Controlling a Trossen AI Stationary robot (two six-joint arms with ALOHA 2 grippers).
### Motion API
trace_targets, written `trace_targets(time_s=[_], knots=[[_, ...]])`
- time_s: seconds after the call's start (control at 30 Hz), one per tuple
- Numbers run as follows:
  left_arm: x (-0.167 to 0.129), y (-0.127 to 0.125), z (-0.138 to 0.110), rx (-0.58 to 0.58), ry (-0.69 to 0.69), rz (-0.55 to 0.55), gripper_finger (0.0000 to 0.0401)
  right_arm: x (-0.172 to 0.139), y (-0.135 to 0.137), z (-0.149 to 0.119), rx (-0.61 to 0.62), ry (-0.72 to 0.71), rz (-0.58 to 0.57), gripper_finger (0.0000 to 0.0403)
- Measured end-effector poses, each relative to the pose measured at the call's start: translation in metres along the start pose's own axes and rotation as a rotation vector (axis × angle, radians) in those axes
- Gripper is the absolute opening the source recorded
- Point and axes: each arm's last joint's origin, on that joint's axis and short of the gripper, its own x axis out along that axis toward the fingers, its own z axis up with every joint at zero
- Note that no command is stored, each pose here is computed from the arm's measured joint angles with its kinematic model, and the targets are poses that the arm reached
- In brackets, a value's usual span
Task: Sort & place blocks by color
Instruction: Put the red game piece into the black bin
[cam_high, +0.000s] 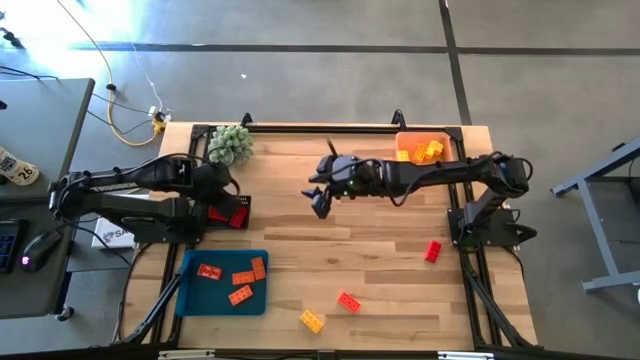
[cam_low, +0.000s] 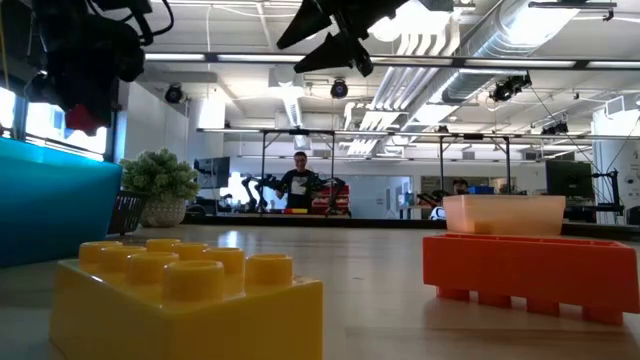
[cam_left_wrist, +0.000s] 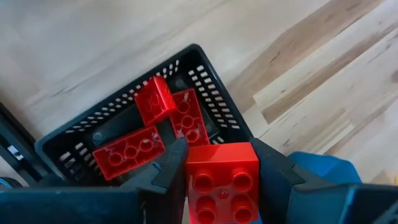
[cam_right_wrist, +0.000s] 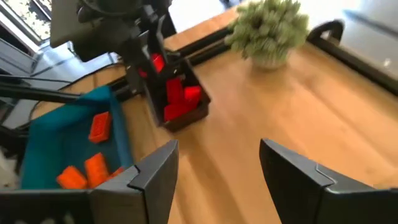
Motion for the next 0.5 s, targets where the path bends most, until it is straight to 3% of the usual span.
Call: trace_targets(time_s=[0.33, 0.5], knots=[[0.02, -0.015, 0.003, 0.024, 0.102, 0.085, 0.0117, -0.007, 0.031, -0.018, 0.127, 0.069, 0.055, 0.0211], [0.033, -0.021, 0.005, 0.058, 0.156, 0.139, 0.0118, -0.014, 0.047, -0.034, 0.169, 0.174, 0.087, 0.0211]])
